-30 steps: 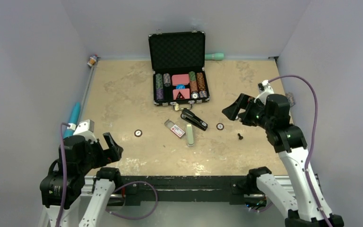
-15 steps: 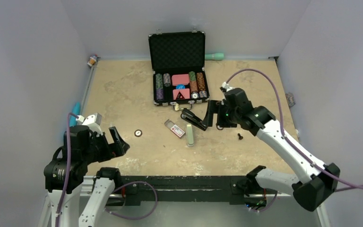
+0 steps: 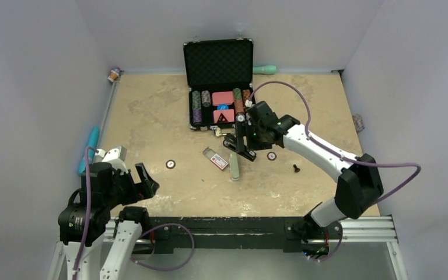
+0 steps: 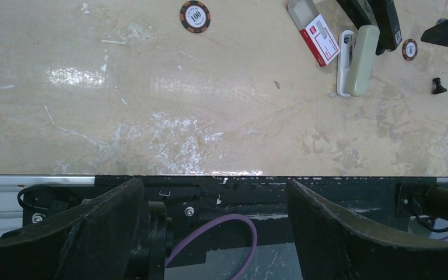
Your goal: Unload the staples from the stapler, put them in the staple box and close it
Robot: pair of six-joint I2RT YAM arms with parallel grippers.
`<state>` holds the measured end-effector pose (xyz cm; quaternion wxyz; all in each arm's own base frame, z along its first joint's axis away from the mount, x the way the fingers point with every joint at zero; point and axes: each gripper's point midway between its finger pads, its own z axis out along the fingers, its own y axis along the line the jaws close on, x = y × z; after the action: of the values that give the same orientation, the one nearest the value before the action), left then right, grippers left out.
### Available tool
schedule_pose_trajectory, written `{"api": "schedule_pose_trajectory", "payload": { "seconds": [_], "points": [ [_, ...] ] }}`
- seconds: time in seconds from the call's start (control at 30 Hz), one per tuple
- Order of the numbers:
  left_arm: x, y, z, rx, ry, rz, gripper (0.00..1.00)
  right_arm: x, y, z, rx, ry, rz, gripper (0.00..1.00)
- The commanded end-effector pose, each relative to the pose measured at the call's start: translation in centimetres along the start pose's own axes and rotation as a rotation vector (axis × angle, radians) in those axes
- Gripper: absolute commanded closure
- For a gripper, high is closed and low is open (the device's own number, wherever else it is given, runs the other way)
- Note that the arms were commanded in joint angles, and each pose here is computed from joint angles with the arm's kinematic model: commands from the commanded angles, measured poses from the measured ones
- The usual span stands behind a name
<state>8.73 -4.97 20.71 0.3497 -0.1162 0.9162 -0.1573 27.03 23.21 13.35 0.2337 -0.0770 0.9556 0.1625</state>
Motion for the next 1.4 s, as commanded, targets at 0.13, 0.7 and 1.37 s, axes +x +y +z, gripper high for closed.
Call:
{"api": "schedule_pose_trajectory", "payload": {
  "seconds": [0.13, 0.7, 1.37],
  "points": [
    [-1.7, 1.1, 0.5, -0.059, -0.083, 0.030, 0.05, -1.3, 2.1, 1.7, -0.024, -0.015, -0.013, 0.23],
    [-2.5, 1.7, 1.3, -0.091, -0.116, 0.022, 0.04, 1.0, 3.4, 7.7, 0.103, 0.094, -0.106, 0.26],
    [-2.3, 1.6, 1.3, -0.081, -0.118, 0.024, 0.04, 4.3, 1.3, 9.8, 0.192, 0.150, -0.130, 0.50]
  ]
}}
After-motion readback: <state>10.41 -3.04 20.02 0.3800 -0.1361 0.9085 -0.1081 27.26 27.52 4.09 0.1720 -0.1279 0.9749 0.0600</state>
